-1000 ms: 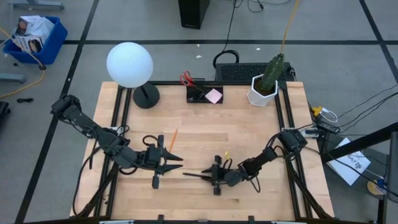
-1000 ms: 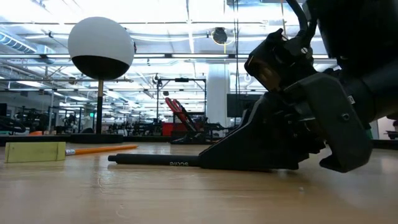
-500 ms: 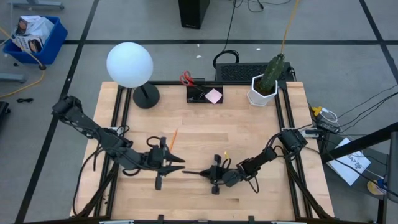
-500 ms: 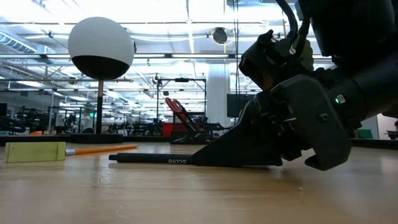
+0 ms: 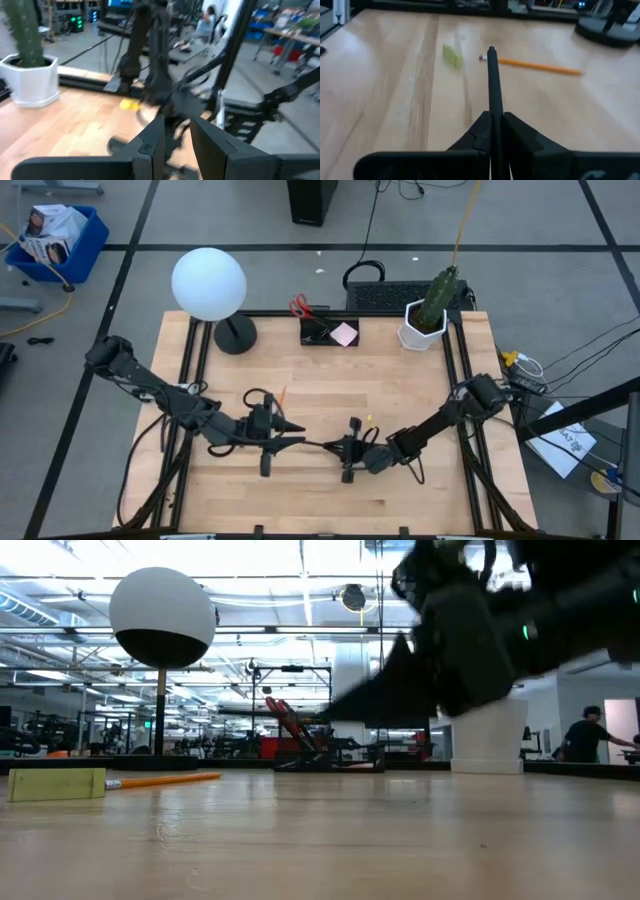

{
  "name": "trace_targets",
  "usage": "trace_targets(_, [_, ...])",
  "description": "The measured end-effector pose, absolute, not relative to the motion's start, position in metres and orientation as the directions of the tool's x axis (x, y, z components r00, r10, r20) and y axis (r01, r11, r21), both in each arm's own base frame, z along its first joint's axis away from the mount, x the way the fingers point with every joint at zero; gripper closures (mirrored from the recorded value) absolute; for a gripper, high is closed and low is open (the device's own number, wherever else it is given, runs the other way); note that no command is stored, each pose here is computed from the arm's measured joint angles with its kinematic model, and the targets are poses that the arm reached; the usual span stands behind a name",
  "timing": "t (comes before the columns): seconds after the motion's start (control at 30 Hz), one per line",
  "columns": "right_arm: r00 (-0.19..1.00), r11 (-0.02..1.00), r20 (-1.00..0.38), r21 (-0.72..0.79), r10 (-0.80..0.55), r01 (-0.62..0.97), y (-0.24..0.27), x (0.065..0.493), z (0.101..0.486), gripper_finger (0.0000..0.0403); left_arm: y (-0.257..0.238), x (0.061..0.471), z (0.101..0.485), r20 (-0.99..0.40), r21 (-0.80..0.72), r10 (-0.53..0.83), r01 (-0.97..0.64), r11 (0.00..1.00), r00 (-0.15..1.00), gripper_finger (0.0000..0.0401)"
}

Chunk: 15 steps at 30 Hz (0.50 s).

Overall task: Pick and place office supplies into organizer
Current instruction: Put the black pen into the desk organizer

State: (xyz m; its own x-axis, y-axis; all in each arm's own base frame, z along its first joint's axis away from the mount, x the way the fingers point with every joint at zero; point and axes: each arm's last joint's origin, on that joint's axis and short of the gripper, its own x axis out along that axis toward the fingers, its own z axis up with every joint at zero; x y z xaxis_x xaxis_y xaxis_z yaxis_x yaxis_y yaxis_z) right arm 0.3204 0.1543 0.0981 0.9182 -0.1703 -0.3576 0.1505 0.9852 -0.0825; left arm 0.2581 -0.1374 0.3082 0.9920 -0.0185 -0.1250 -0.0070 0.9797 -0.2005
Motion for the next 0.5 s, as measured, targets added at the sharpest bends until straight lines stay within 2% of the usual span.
trace_targets(0.37, [0.959, 0.982, -0.233, -0.127, -0.164, 0.137, 0.155, 0.312, 0.158, 0.0377, -0.125, 0.265, 0.306, -0.141, -0.255, 0.029, -0.065, 0.965, 0.99, 0.0303])
trace_targets(0.5, [0.965, 0.983, -0.206, -0.124, -0.162, 0.139, 0.151, 0.305, 0.169, 0.0377, -0.122, 0.266, 0.302, -0.176, -0.309, 0.019, -0.073, 0.948, 0.984, 0.0284])
